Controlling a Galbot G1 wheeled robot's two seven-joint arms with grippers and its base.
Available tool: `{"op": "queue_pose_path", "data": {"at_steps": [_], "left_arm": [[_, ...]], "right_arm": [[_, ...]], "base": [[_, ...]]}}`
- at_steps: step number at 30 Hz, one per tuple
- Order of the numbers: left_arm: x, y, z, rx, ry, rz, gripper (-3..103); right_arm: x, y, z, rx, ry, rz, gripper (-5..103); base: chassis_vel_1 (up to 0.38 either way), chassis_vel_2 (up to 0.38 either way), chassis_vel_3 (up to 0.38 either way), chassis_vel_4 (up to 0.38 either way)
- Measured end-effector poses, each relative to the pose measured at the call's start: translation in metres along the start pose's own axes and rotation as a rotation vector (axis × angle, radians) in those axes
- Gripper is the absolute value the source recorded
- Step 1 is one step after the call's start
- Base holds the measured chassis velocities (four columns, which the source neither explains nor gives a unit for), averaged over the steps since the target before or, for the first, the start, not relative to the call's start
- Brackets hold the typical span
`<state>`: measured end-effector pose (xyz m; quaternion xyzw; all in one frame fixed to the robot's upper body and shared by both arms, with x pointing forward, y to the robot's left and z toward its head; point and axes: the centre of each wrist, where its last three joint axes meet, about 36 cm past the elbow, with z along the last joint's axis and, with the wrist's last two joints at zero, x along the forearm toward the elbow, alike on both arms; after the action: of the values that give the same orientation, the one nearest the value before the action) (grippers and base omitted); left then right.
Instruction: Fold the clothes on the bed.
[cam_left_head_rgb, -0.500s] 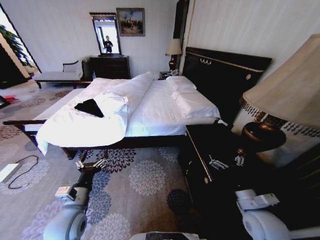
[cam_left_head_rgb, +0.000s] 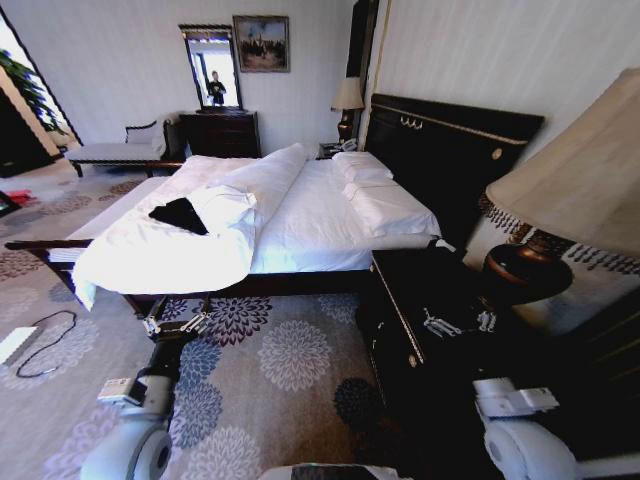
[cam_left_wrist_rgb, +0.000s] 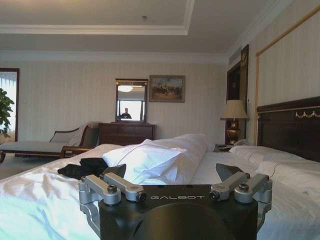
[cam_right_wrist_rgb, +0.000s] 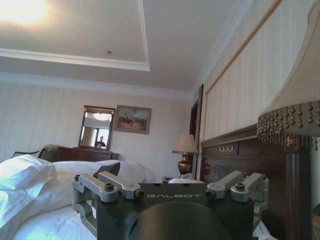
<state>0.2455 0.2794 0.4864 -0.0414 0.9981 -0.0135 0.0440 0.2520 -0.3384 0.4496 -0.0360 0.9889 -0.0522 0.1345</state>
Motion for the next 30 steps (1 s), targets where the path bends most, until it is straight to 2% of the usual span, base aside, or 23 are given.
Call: {"op": "queue_pose_path", "data": {"at_steps": [19, 30], "left_arm": [[0.005, 0.000, 0.000, -0.023, 0.012, -0.014, 100], [0.005, 0.000, 0.006, -0.033, 0.016, -0.017, 100]], "right_arm": [[0.000, 0.001, 0.006, 0.030, -0.001, -0.004, 100], [0.003, 0.004, 0.010, 0.006, -0.002, -0.012, 100]], "base": [[0.000, 0.000, 0.000, 0.000], [-0.056, 0.049, 0.051, -0.042]]}}
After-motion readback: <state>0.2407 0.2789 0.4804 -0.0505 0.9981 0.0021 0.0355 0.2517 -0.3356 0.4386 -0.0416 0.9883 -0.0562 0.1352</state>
